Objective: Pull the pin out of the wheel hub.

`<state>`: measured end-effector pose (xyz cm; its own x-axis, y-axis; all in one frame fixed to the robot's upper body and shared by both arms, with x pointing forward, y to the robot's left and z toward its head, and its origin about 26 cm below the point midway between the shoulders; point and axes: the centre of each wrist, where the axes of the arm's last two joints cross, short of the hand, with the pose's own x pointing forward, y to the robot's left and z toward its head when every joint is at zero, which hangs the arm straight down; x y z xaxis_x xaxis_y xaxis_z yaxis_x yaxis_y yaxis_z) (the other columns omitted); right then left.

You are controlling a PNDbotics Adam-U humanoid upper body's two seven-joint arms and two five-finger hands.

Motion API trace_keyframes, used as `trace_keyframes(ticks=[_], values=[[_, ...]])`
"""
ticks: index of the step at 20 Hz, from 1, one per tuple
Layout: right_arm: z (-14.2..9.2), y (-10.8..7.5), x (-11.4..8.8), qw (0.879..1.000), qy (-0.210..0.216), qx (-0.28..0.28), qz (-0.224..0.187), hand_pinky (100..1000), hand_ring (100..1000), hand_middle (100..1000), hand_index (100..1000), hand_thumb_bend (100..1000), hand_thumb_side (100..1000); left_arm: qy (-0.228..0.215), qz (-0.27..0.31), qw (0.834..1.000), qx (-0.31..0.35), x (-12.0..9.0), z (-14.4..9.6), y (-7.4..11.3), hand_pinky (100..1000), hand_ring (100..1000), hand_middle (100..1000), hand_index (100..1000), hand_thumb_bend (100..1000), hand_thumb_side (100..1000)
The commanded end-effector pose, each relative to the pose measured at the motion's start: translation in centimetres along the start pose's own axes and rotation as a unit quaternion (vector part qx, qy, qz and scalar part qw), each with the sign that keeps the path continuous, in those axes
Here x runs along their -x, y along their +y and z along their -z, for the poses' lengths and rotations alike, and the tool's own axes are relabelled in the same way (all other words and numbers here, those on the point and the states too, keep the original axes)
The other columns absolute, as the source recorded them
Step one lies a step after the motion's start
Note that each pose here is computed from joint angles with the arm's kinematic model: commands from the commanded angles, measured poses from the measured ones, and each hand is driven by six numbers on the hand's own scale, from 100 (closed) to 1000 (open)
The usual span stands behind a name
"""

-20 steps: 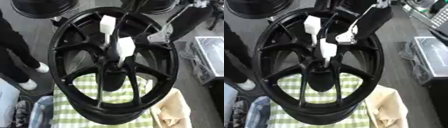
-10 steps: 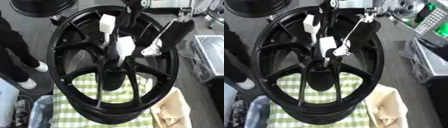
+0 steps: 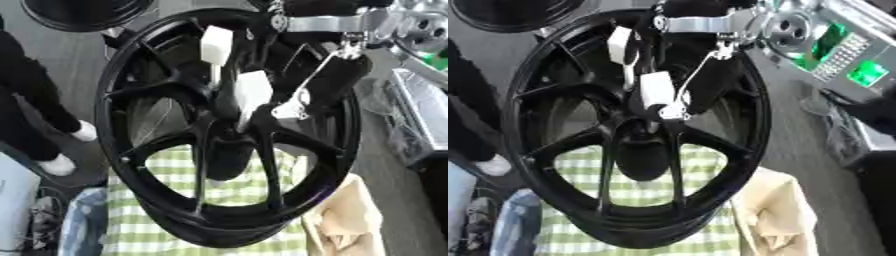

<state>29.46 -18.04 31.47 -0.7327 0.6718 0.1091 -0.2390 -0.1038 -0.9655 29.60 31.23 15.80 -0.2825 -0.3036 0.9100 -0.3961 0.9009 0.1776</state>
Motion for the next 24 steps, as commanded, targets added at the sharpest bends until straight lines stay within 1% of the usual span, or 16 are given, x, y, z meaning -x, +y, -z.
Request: trace_keyframes(ticks=[1,10,17,19,20,24], values=[[-0.33,-0.33,-0.20,1.000,0.010,0.009,-0.009,805,701,657,794,392,317,-0.012,0.002,1.000,-0.001,-0.53,0.22,0.14,787,721,729,766,274,735],[-0.23,0.22,0.02,0.999,0.031,0.017,-0.013,802,708,662,795,396,278,-0.010,0.001,1.000,-0.003,-0.43,0.17,0.12,788,720,728,764,274,738],[-0.25,0.58,0.24,0.999,0.047,0.021,-0.014,802,711,664,796,398,296,-0.008,0.001,1.000,-0.005,-0.31,0.10,0.09,790,720,729,764,274,741],[-0.29,0.59,0.30,0.998,0.052,0.026,-0.015,805,724,677,802,410,311,-0.007,0.001,1.000,-0.005,-0.29,0.09,0.09,791,720,729,764,273,742],[-0.34,0.56,0.34,0.998,0.054,0.031,-0.016,814,748,696,810,424,321,-0.007,0.001,1.000,-0.005,-0.28,0.08,0.09,791,720,729,764,272,742],[-0.54,0.47,0.52,0.997,0.058,0.049,-0.026,825,782,724,818,441,325,-0.006,0.001,1.000,-0.005,-0.20,0.02,0.06,792,720,730,764,272,744]])
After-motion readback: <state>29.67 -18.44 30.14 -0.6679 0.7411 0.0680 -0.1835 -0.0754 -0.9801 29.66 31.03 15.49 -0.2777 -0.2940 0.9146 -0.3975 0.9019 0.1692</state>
